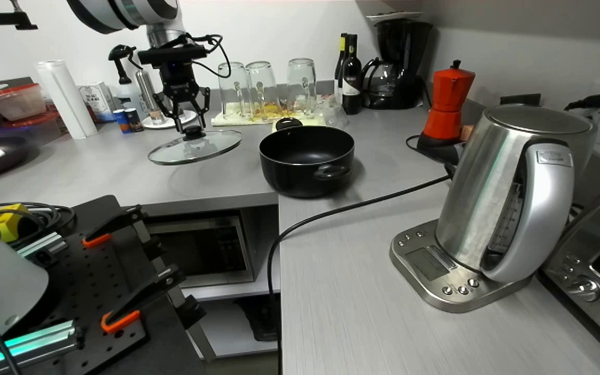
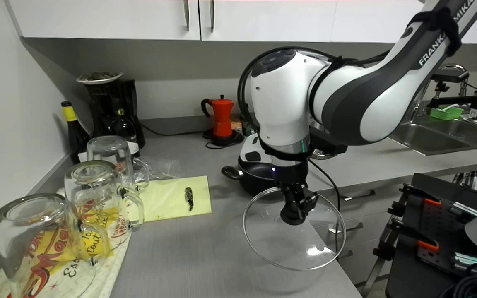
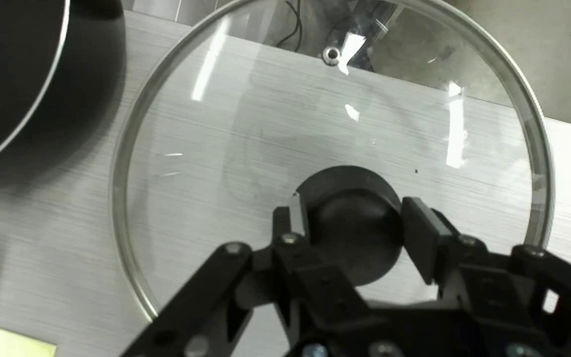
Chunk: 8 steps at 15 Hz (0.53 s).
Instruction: Remove the lid from the pot
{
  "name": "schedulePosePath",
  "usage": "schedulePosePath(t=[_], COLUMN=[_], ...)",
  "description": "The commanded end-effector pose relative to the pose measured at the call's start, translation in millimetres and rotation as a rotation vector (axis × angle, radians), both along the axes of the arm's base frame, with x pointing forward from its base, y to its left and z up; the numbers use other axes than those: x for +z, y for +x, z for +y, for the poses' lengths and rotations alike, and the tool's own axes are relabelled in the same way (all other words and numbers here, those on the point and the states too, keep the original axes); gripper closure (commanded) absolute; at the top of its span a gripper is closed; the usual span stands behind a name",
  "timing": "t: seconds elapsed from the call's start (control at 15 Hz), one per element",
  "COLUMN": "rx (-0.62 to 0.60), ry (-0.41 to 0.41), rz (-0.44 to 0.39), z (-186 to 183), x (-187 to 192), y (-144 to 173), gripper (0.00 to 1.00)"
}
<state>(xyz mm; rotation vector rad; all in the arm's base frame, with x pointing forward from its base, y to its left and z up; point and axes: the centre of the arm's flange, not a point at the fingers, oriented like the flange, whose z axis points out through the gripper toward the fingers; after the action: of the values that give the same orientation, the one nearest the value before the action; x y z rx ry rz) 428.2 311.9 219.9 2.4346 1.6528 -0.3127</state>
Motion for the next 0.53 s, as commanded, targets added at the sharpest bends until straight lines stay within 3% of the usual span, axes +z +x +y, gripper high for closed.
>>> schedulePosePath(t=[0.0,0.47], rx=[0.091,0.192], ry=[0.051,0.143], rz=[0.020,0.075], z=[4,1], x=[-9,-57], y=[7,23], gripper=[0.75,0.75])
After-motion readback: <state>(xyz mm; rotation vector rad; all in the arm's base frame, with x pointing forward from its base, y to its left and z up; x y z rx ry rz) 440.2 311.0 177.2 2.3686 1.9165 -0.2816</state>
